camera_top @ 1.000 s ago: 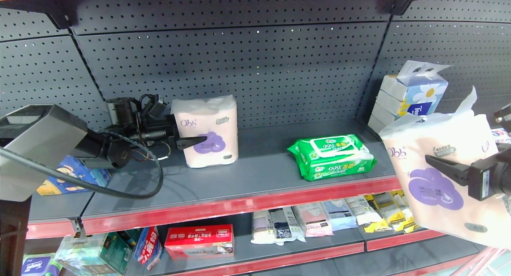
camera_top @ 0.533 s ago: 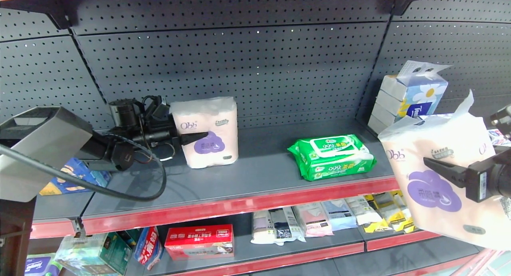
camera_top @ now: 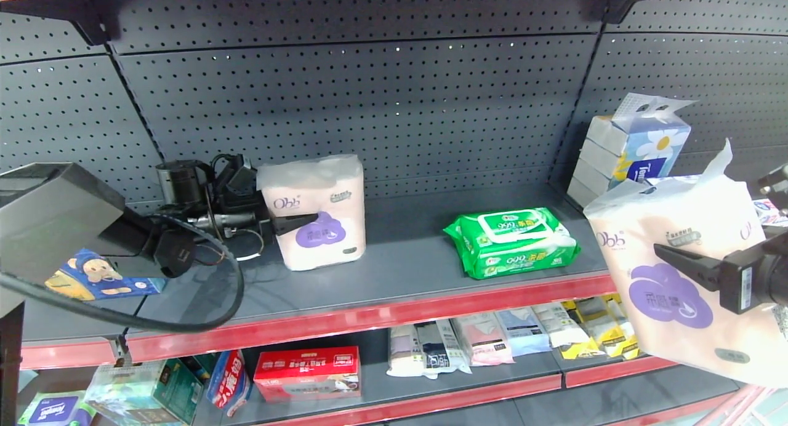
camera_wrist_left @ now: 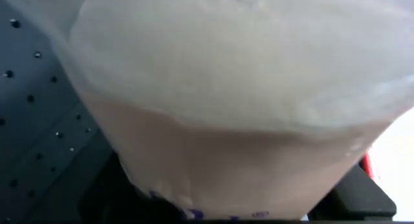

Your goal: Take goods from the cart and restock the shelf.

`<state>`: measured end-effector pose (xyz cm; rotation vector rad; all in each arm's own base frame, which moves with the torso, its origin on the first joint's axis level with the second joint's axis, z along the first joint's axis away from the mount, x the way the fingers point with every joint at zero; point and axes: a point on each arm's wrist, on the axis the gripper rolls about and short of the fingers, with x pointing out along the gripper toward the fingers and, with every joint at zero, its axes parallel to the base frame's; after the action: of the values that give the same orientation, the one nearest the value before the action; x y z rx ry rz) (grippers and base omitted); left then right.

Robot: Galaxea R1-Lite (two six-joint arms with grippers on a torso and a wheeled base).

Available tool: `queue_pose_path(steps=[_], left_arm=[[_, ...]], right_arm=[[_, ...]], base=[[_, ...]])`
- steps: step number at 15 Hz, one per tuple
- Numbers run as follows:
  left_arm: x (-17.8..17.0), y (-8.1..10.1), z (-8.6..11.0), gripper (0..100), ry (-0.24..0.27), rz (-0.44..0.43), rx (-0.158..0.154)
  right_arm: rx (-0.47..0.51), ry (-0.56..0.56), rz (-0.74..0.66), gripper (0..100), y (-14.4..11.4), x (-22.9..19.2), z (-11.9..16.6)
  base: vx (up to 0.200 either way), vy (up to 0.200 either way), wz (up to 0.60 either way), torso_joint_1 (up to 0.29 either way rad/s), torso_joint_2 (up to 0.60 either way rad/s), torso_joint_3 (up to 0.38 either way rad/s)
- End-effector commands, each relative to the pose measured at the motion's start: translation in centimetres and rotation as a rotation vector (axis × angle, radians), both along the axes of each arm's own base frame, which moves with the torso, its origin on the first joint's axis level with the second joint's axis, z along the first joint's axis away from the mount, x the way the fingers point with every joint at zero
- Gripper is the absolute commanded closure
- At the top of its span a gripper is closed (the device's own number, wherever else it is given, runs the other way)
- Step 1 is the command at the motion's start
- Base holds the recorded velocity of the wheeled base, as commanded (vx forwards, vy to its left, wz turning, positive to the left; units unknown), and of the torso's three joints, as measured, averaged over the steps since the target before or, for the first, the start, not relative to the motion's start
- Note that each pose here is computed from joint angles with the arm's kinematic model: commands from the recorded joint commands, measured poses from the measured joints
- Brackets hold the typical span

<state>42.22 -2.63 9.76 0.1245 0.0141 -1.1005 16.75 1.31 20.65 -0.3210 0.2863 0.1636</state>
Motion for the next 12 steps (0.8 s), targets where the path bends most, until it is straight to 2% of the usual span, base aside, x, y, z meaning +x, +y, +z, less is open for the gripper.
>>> queue_pose_path(steps=[1,3,4,8,12], left_arm=[[-1.9,0.1,0.5,100,-0.024,0.002,-0.009],[-3.1,0.2,1.2,100,-0.027,-0.001,-0.042],[-3.5,0.3,1.2,100,-0.029,0.0,-0.048],[-4.8,1.3,0.1,100,-0.016,0.014,-0.049],[-5.2,2.5,-0.1,100,-0.01,-0.016,-0.057]], right_arm=[[-0.001,-0.004,0.002,100,0.0,0.0,0.1],[-0.002,-0.005,0.002,100,0.0,-0.1,0.1],[-0.002,-0.005,0.002,100,0.0,-0.1,0.1],[-0.002,-0.004,0.002,100,0.0,-0.1,0.1],[-0.001,-0.005,0.002,100,0.0,0.0,0.1]], base=[[0.0,0.0,0.0,0.0,0.0,0.0],[0.0,0.0,0.0,0.0,0.0,0.0],[0.0,0.0,0.0,0.0,0.0,0.0],[0.0,0.0,0.0,0.0,0.0,0.0],[0.0,0.0,0.0,0.0,0.0,0.0]])
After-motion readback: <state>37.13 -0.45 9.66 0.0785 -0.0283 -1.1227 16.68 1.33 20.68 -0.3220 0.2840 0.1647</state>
